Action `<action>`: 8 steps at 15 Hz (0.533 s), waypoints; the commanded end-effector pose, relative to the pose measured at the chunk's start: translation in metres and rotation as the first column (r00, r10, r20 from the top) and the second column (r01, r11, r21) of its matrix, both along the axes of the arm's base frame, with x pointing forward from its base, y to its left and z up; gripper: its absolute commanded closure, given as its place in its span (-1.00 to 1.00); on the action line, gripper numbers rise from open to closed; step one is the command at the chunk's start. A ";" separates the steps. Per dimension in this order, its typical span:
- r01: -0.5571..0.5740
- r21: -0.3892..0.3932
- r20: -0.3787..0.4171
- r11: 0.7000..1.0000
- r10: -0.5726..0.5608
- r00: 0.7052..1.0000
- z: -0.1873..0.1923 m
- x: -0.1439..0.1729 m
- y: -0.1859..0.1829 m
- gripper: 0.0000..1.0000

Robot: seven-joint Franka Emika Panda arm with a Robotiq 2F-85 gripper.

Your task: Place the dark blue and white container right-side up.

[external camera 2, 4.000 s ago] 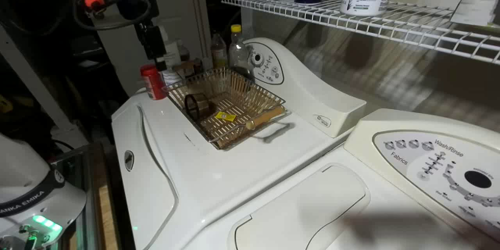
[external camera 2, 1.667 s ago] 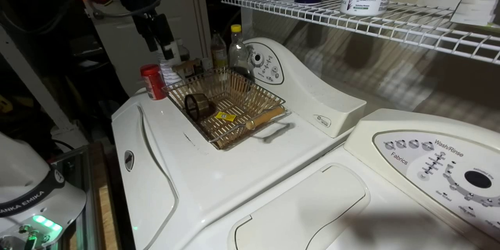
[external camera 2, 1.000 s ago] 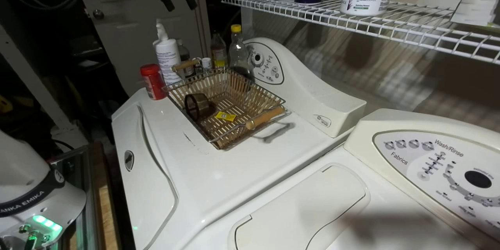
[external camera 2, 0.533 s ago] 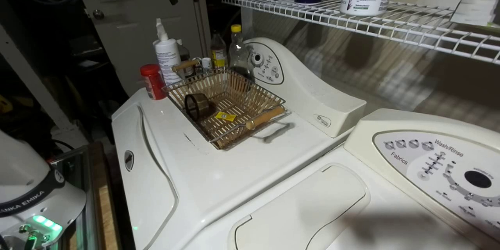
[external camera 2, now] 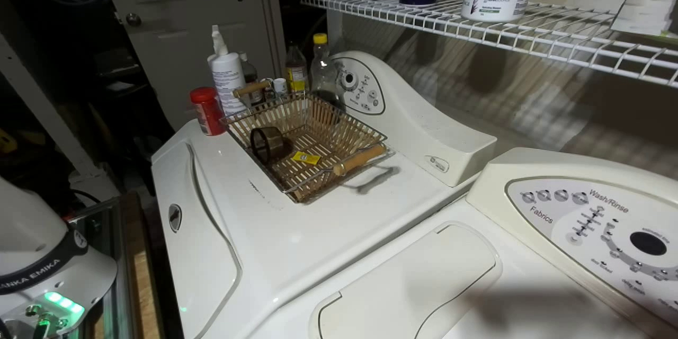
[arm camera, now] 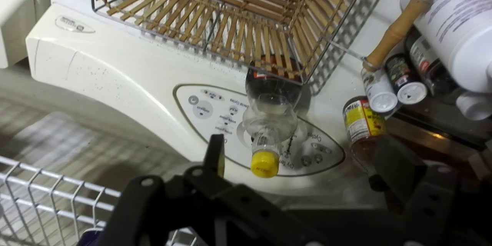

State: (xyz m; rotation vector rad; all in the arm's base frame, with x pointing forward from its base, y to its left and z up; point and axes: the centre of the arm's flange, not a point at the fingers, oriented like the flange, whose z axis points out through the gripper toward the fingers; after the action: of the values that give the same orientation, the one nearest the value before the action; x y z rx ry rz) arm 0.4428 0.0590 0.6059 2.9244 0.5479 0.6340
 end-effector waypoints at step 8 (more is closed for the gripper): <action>0.054 0.132 0.248 0.990 -0.086 0.965 0.068 0.094 -0.031 -1.00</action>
State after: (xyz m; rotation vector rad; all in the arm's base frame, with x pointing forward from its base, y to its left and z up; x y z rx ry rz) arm 0.4937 0.0329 0.6590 2.8589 0.4326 0.9965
